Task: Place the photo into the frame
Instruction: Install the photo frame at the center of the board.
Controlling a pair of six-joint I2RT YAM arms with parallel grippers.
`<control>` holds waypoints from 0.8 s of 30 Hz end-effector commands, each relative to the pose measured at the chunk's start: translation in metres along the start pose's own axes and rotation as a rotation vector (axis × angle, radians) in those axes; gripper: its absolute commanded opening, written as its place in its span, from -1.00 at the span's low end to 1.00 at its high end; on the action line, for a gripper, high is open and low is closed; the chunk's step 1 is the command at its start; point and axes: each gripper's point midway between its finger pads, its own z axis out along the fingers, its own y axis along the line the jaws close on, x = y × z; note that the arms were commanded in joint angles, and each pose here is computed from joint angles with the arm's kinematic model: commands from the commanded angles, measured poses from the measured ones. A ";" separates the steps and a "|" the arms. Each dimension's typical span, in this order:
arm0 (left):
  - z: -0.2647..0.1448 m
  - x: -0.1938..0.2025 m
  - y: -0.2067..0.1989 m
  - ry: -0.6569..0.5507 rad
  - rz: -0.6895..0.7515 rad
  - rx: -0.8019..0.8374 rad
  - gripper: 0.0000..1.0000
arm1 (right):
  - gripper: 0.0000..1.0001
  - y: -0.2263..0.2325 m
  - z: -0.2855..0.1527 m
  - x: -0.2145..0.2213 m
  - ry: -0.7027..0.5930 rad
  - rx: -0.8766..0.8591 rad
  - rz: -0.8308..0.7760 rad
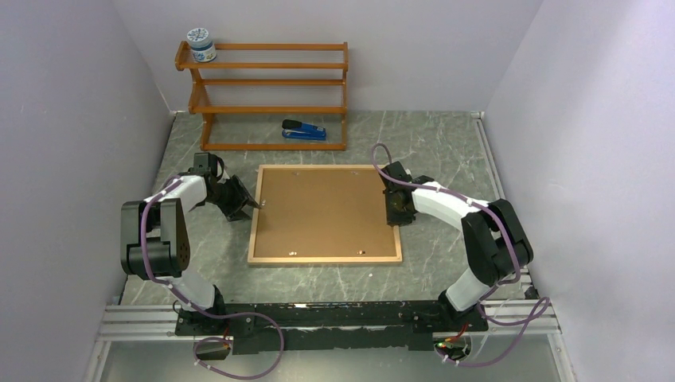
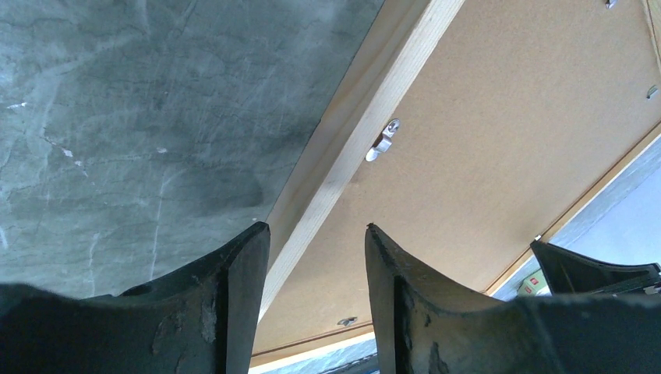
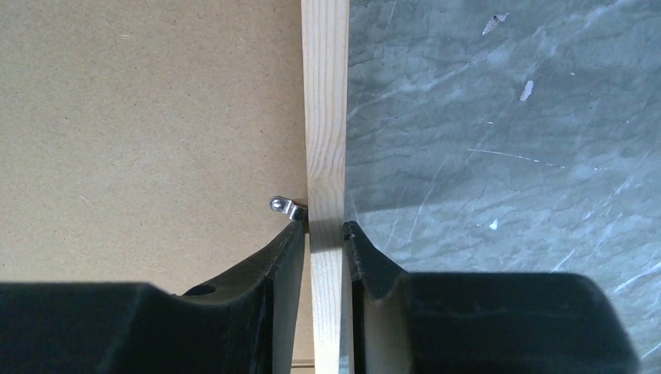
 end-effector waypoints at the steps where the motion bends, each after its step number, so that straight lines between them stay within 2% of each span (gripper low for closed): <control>1: -0.007 -0.004 -0.006 -0.033 0.029 0.023 0.07 | -0.49 -0.003 -0.004 -0.009 -0.046 0.014 -0.004; 5: -0.008 -0.003 -0.006 -0.034 0.027 0.024 0.07 | -0.54 0.001 -0.006 -0.014 -0.058 0.001 0.004; 7: -0.009 -0.004 -0.007 -0.037 0.027 0.024 0.08 | -0.49 0.001 -0.011 -0.017 -0.068 -0.003 0.019; 8: -0.010 -0.004 -0.007 -0.040 0.030 0.024 0.09 | -0.44 0.001 -0.014 -0.019 -0.072 -0.002 0.031; 12: -0.015 -0.006 -0.007 -0.054 0.032 0.016 0.13 | -0.01 -0.006 -0.035 -0.029 -0.111 0.028 0.079; 14: -0.017 -0.007 -0.007 -0.062 0.030 0.011 0.16 | 0.11 -0.010 -0.048 -0.035 -0.144 0.024 0.107; 18: -0.020 -0.007 -0.006 -0.072 0.040 -0.001 0.14 | 0.16 0.010 -0.072 -0.052 -0.205 -0.137 0.149; 24: -0.013 -0.006 0.004 -0.042 0.036 -0.045 -0.06 | 0.15 0.066 -0.081 -0.078 -0.203 -0.394 0.210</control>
